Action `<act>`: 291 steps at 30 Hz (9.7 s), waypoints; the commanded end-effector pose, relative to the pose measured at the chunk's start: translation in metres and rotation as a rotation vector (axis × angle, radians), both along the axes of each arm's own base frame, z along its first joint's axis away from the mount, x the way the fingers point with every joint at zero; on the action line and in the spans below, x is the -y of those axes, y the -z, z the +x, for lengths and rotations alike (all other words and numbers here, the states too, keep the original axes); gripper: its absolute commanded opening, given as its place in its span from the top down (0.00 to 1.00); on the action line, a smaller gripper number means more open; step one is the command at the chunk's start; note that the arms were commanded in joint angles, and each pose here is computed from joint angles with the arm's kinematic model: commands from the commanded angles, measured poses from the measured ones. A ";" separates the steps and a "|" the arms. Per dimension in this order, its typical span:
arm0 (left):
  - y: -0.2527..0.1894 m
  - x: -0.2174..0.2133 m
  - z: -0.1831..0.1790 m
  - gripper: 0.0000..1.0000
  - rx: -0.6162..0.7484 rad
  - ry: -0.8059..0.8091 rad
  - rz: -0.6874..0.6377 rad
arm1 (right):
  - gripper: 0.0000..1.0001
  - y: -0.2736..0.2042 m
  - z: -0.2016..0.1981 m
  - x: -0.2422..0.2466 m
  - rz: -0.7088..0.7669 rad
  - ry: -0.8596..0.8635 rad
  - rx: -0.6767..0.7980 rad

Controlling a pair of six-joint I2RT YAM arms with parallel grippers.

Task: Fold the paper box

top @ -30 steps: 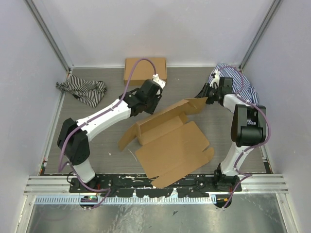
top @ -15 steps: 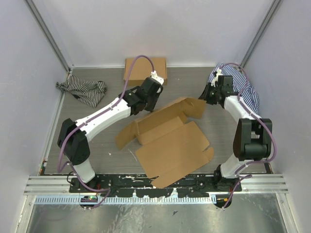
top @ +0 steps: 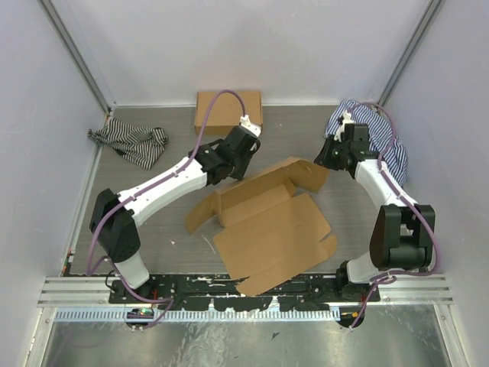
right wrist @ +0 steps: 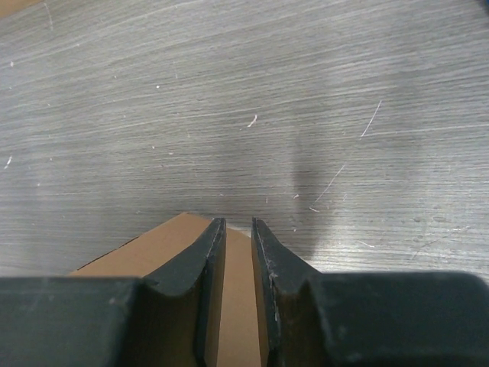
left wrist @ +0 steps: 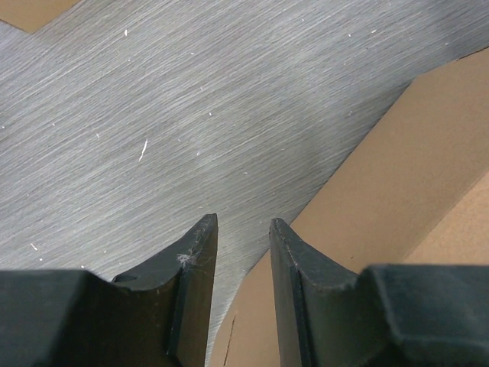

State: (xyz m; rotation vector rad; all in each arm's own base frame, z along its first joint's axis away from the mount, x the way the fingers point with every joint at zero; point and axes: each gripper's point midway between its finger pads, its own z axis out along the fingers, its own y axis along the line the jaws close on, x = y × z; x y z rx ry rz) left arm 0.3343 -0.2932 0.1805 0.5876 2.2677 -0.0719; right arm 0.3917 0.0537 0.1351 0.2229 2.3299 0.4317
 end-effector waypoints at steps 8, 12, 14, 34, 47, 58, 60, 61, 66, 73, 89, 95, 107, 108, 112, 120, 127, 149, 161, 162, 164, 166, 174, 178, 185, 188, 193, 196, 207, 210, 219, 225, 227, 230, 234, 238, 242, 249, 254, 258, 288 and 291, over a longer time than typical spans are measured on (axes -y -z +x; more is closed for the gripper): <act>-0.040 0.003 0.005 0.59 0.068 -0.019 -0.033 | 0.73 0.005 0.032 0.000 0.005 0.003 0.000; -0.049 -0.001 0.006 0.59 0.084 -0.026 -0.027 | 0.73 -0.001 0.045 -0.004 0.028 -0.005 0.002; -0.055 -0.001 0.005 0.59 0.094 -0.023 -0.036 | 0.73 -0.003 0.049 -0.007 0.034 -0.013 0.008; -0.049 -0.001 -0.016 0.59 0.063 -0.008 -0.075 | 0.73 0.013 0.023 0.005 -0.021 0.025 -0.043; -0.038 0.003 -0.003 0.59 0.078 -0.011 -0.011 | 0.73 -0.025 0.015 0.008 -0.030 0.045 -0.016; -0.024 0.009 0.008 0.59 0.077 -0.008 0.039 | 0.73 -0.004 0.007 0.005 -0.030 0.015 -0.059; -0.022 0.008 0.009 0.59 0.080 -0.011 0.053 | 0.73 0.001 0.008 0.007 -0.037 0.028 -0.065; -0.021 0.007 0.010 0.59 0.081 -0.014 0.062 | 0.73 0.002 0.008 0.008 -0.038 0.031 -0.067; -0.020 0.002 0.014 0.59 0.098 -0.040 0.086 | 0.72 0.001 0.013 0.008 -0.030 0.044 -0.065; -0.056 -0.003 0.003 0.58 0.128 -0.042 -0.009 | 0.72 -0.005 0.015 0.008 -0.030 0.040 -0.052; -0.044 0.006 -0.027 0.58 0.048 0.059 -0.132 | 0.72 0.008 0.013 0.001 -0.006 0.011 -0.071; -0.053 -0.007 -0.016 0.57 0.109 0.000 -0.122 | 0.72 0.007 0.016 0.000 0.002 0.005 -0.062; -0.014 -0.097 0.099 0.38 -0.126 -0.285 -0.281 | 0.54 -0.020 0.054 -0.025 0.121 -0.072 0.000; -0.002 -0.104 0.104 0.39 -0.154 -0.314 -0.256 | 0.54 -0.019 0.055 -0.025 0.119 -0.067 0.003; 0.039 -0.122 0.108 0.42 -0.277 -0.384 -0.189 | 0.54 -0.016 0.054 -0.025 0.103 -0.067 -0.007; 0.077 -0.159 0.102 0.39 -0.380 -0.511 -0.141 | 0.54 -0.004 0.050 -0.025 0.039 -0.049 -0.030; 0.087 -0.173 0.104 0.39 -0.396 -0.555 -0.209 | 0.54 0.004 0.049 -0.036 0.039 -0.075 -0.042; 0.109 -0.157 0.130 1.00 -0.414 -0.551 -0.268 | 0.54 -0.013 0.063 -0.065 0.059 -0.212 0.028; 0.032 -0.131 0.110 1.00 -0.258 -0.332 -0.345 | 0.45 -0.034 0.096 -0.099 0.099 -0.384 0.132; 0.026 -0.130 0.106 1.00 -0.246 -0.313 -0.344 | 0.45 -0.036 0.097 -0.102 0.102 -0.401 0.141; 0.015 -0.129 0.100 1.00 -0.228 -0.279 -0.343 | 0.44 -0.040 0.099 -0.109 0.104 -0.444 0.162; 0.005 -0.130 0.096 1.00 -0.207 -0.245 -0.336 | 0.44 -0.042 0.103 -0.112 0.088 -0.473 0.176; -0.023 -0.149 0.076 1.00 -0.148 -0.234 -0.267 | 0.45 -0.066 0.103 -0.124 0.060 -0.519 0.253; -0.031 -0.157 0.068 1.00 -0.115 -0.263 -0.266 | 0.49 -0.065 0.088 -0.145 0.062 -0.588 0.237; -0.040 -0.171 0.054 1.00 -0.053 -0.351 -0.292 | 0.63 -0.055 0.050 -0.174 0.073 -0.633 0.189; -0.047 -0.177 0.050 1.00 -0.008 -0.382 -0.286 | 0.74 -0.060 0.047 -0.178 0.033 -0.605 0.206; -0.072 -0.178 0.040 1.00 0.078 -0.395 -0.281 | 0.89 -0.083 0.060 -0.179 -0.082 -0.512 0.316; -0.087 -0.173 0.034 1.00 0.115 -0.382 -0.282 | 0.93 -0.098 0.068 -0.180 -0.110 -0.454 0.404; -0.125 -0.169 0.013 0.55 0.218 -0.342 -0.307 | 0.97 -0.112 0.073 -0.187 -0.171 -0.389 0.717; -0.147 -0.168 0.005 0.47 0.271 -0.309 -0.351 | 0.97 -0.113 0.061 -0.188 -0.157 -0.397 0.825; -0.159 -0.106 -0.002 0.39 0.256 0.093 -0.428 | 0.96 -0.113 0.009 -0.198 -0.076 -0.534 1.021; -0.130 -0.083 -0.008 0.40 0.221 0.281 -0.365 | 0.96 -0.115 -0.009 -0.204 -0.060 -0.612 1.057; -0.120 -0.081 -0.011 0.40 0.215 0.317 -0.325 | 0.96 -0.117 -0.011 -0.204 -0.057 -0.619 1.059; -0.095 -0.080 -0.005 0.40 0.184 0.318 -0.272 | 0.96 -0.120 -0.014 -0.206 -0.051 -0.635 1.060; -0.077 -0.082 0.001 0.41 0.180 0.299 -0.231 | 0.96 -0.122 -0.018 -0.207 -0.044 -0.652 1.052; -0.072 -0.088 0.008 0.41 0.199 0.251 -0.187 | 0.96 -0.120 -0.021 -0.208 -0.047 -0.673 1.043; -0.087 -0.092 0.010 0.40 0.255 0.220 -0.174 | 0.96 -0.117 -0.023 -0.206 -0.056 -0.678 1.028; -0.106 -0.094 0.007 0.39 0.326 0.224 -0.185 | 0.96 -0.114 -0.026 -0.207 -0.050 -0.689 1.016; -0.116 -0.103 0.016 0.41 0.373 0.134 -0.199 | 0.96 -0.111 -0.028 -0.207 -0.047 -0.699 1.009; -0.119 -0.107 0.028 0.50 0.401 0.020 -0.256 | 0.96 -0.109 -0.030 -0.206 -0.045 -0.698 1.006; -0.023 -0.076 0.005 0.60 0.136 0.009 -0.280 | 0.80 -0.088 -0.036 -0.203 -0.050 -0.711 0.915; -0.016 -0.070 -0.002 0.60 0.116 0.017 -0.289 | 0.82 -0.085 -0.037 -0.203 -0.045 -0.712 0.907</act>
